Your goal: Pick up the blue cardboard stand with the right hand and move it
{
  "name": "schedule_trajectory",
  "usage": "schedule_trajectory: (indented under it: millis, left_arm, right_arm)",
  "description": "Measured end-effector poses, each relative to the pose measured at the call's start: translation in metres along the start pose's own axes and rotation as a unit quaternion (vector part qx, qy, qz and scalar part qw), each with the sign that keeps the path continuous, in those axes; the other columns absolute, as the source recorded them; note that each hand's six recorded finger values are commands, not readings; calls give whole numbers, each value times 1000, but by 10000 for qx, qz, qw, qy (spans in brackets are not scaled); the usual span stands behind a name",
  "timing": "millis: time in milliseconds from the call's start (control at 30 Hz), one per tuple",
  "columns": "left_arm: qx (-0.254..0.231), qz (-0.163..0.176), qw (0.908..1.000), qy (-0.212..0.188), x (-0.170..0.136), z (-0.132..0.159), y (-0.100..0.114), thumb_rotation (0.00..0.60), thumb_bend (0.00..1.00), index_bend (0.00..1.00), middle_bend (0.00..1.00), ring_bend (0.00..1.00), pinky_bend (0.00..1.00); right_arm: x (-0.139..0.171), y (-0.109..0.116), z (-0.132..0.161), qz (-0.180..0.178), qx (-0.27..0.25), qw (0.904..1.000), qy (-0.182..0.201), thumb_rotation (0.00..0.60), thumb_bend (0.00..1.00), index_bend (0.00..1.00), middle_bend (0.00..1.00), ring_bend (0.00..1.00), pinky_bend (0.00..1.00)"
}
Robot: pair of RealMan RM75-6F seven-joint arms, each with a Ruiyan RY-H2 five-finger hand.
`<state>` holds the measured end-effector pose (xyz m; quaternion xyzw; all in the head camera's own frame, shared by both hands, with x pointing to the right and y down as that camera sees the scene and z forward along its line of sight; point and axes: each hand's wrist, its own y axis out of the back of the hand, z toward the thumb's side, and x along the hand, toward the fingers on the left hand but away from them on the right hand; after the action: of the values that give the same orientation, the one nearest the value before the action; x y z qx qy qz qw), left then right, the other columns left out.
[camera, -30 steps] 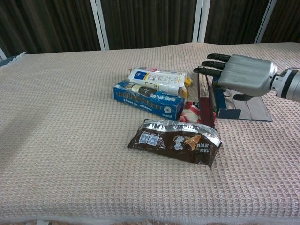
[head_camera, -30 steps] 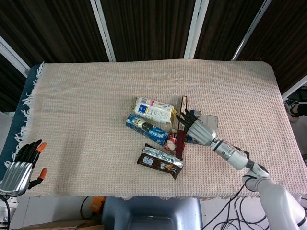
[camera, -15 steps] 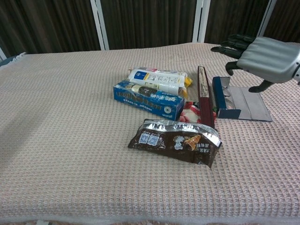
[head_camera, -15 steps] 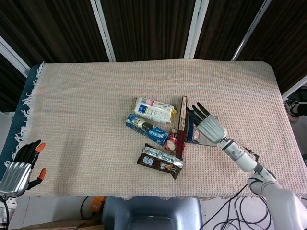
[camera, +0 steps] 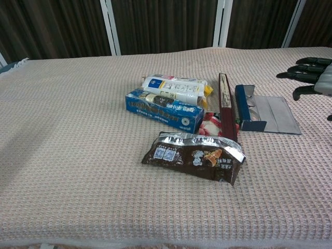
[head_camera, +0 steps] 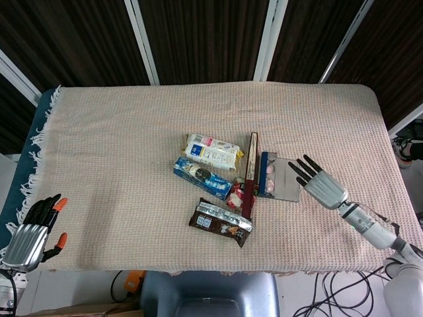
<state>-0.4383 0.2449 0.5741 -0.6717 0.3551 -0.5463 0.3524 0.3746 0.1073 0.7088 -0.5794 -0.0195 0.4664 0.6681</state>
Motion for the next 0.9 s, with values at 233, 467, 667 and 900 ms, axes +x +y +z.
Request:
schedule_trajectory:
  millis: [233,467,667,900]
  left_arm:
    - [9,-22,10000,10,2,0,-1,600,423,0,0,0,94]
    - [3,-12,10000,23,2,-1,0,600,424,0,0,0,94]
    - [11,20,10000,1,0,0,1,600,425,0,0,0,94]
    - [14,27,10000,15,0,-1,1,600,424,0,0,0,95]
  right_arm:
    - [-10,-9,19,169,-137,9997,103,600,271,560,74,0,0]
    - [-22,-3,24,47,-154,9998,130,600,286,582,69,0,0]
    - [-26,-5,27,125,-151,9997,155,600,331,587,69,0,0]
    - [-29,-6,30,158,-114,9996,214,600,378,596,69,0,0]
